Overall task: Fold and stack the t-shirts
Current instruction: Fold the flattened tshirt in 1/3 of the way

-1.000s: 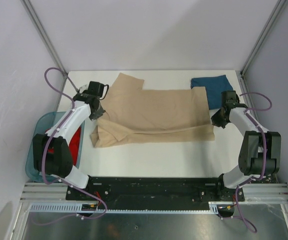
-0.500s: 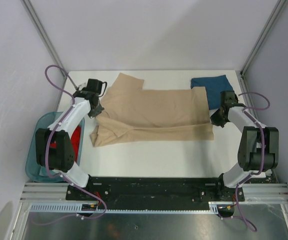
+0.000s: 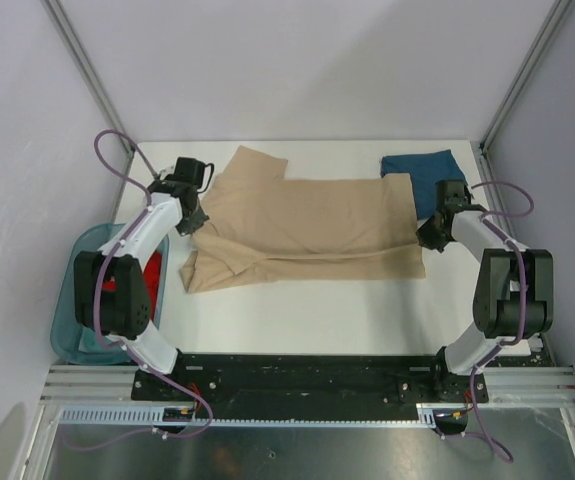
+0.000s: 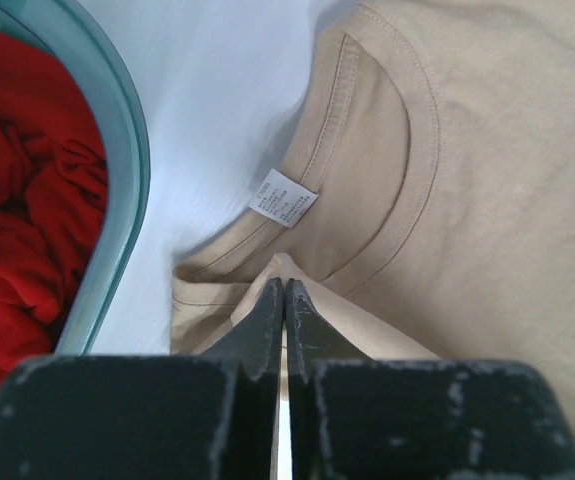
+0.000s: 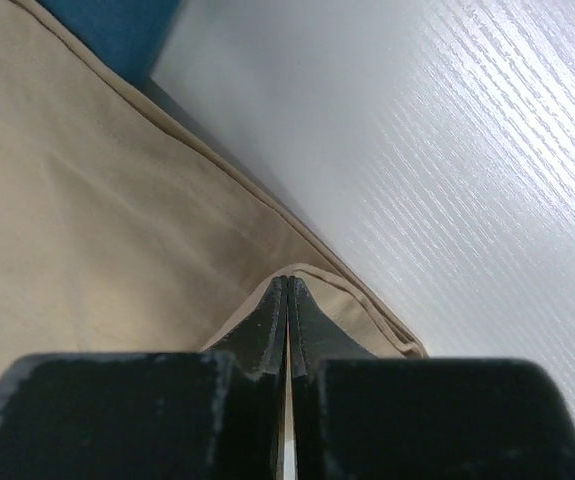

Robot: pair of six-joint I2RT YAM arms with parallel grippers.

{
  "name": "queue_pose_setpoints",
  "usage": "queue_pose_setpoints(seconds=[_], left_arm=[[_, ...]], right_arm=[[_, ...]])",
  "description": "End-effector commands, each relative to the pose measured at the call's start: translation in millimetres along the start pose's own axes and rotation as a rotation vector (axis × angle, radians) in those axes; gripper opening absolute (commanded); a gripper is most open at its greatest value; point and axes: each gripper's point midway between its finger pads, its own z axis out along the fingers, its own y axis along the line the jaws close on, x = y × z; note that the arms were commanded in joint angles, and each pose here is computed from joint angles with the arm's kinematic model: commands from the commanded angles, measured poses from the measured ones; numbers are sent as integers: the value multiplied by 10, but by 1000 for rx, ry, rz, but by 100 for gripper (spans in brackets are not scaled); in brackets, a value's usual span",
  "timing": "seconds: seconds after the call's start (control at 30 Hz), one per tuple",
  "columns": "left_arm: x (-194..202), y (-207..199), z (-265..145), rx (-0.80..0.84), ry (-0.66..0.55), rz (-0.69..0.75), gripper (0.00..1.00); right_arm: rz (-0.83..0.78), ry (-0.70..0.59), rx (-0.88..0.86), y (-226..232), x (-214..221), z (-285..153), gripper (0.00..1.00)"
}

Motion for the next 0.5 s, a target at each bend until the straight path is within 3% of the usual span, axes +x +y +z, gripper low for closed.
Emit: queue_pose_setpoints(seconds=[0.0, 0.13, 0.27, 0.4, 0.47], left_arm=[[-215, -98, -45, 33, -48, 5, 0], [-226, -183, 1, 59, -39, 26, 0], [-239, -355, 84, 117, -22, 61, 4], [-361, -527, 103, 173, -38, 81, 24], [-441, -611, 67, 209, -49, 100, 44]], right_arm=[[-9, -45, -16, 127, -163, 7, 0], [-23, -33, -13, 143, -157, 33, 3], [-48, -40, -16, 169, -196, -12, 32], [-86, -66, -37, 242, -287, -180, 46], [-102, -78, -45, 261, -319, -287, 47]])
